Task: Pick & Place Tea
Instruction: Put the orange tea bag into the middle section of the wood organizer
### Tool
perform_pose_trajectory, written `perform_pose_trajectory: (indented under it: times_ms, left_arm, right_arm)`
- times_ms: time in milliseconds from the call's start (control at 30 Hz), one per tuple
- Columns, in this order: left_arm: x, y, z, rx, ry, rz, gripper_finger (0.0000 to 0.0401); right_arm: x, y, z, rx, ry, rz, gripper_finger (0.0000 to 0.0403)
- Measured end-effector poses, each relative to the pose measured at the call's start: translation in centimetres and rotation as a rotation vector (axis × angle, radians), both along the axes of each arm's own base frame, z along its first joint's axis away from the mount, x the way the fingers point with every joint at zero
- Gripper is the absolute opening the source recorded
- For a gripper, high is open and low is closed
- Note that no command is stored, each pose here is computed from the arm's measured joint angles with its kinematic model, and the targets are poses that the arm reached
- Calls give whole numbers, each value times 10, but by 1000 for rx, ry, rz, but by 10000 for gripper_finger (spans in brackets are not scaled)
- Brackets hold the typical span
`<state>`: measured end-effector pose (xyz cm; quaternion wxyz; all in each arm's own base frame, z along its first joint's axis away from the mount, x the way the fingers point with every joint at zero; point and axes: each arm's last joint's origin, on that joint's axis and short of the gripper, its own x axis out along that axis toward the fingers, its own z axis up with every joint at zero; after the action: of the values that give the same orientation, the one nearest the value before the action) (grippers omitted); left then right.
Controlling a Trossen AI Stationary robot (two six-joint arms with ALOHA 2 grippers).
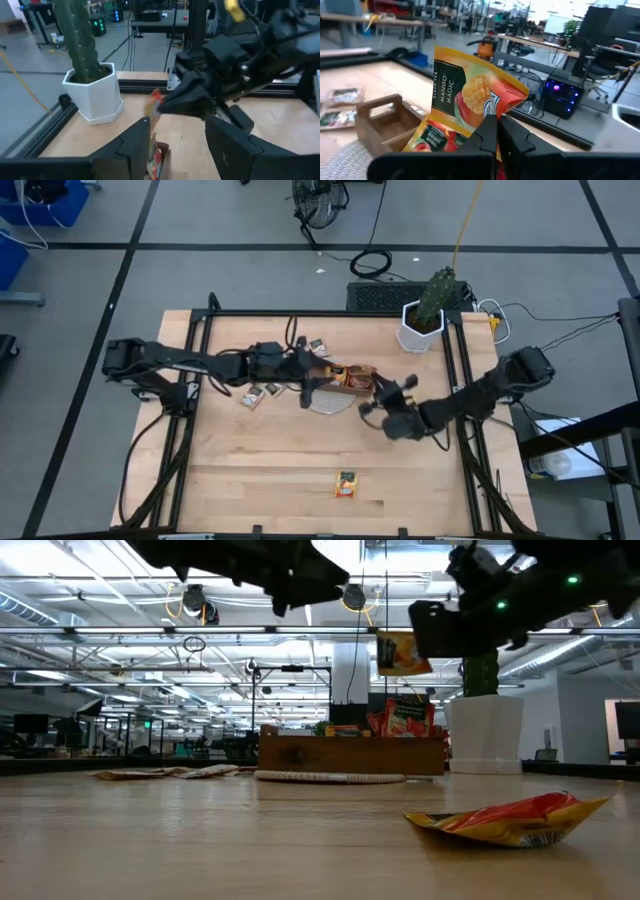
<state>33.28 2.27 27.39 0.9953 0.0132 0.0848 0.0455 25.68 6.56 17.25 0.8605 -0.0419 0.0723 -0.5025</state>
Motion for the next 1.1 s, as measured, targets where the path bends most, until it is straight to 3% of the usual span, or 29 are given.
perform_pose_trajectory:
  times_ms: [200, 367, 633, 1100]
  left_arm:
    - [12, 1, -16, 72, 9, -4, 191]
    - [13, 4, -20, 112, 36, 101, 191]
    - [0, 9, -7, 200, 77, 271, 191]
    - [-5, 6, -2, 165, 84, 276, 191]
  right_arm:
    - [16, -18, 14, -10, 46, 136, 0]
    - [23, -24, 28, -61, 25, 260, 0]
    - [26, -34, 36, -131, 31, 286, 0]
    - [31, -52, 50, -180, -90, 393, 0]
